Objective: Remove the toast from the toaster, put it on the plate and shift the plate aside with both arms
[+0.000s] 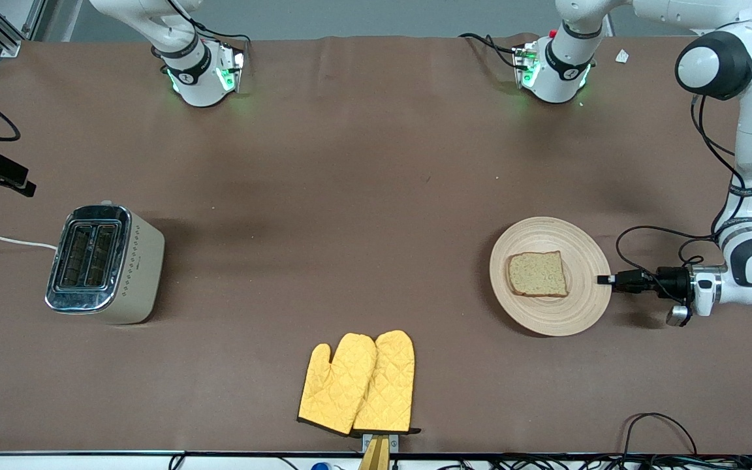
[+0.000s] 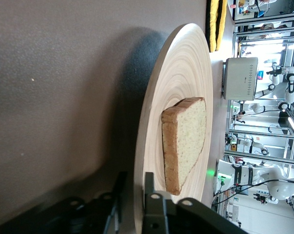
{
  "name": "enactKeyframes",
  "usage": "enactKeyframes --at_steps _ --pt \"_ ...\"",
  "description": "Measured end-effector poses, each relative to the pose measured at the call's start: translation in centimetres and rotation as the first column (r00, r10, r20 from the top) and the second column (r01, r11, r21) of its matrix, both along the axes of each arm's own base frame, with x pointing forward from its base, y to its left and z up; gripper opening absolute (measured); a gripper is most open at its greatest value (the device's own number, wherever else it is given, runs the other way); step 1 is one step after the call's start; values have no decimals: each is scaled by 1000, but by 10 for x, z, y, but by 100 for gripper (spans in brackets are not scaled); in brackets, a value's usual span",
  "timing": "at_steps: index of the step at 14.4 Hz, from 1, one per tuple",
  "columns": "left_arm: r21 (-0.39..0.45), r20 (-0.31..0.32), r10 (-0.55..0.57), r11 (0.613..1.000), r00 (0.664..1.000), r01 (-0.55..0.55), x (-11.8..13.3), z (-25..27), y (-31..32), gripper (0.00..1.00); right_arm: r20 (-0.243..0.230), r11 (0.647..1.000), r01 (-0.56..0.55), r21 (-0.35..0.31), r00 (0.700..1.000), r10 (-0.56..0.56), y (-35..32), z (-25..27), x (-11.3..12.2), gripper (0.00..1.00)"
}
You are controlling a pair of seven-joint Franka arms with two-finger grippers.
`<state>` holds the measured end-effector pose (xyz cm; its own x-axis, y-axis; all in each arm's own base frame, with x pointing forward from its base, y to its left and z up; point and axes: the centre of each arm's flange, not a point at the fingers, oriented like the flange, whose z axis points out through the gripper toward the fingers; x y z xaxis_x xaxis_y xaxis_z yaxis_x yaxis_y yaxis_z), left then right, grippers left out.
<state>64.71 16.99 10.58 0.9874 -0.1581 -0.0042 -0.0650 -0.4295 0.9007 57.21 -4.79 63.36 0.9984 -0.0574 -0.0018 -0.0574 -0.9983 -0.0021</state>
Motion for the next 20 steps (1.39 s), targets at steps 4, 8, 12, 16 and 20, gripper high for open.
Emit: enactKeyframes --at_steps 4,8,12,16,20 --pt "114 43 -50 993 998 45 12 22 24 65 9 1000 -2 1 1000 2 2 4 0 100" --pt "428 136 -244 889 960 165 65 164 -12 100 22 1000 -4 3 1000 4 3 10 0 100" --pt "744 181 -372 658 910 121 66 377 -119 100 59 1000 -6 0 998 6 1 14 4 100" --pt "836 202 -287 548 936 -12 10 512 -182 100 55 998 -69 -3 996 69 1 13 4 100" --pt "853 178 -165 517 970 -68 -50 566 -213 100 25 994 -105 7 994 105 -3 9 0 100"
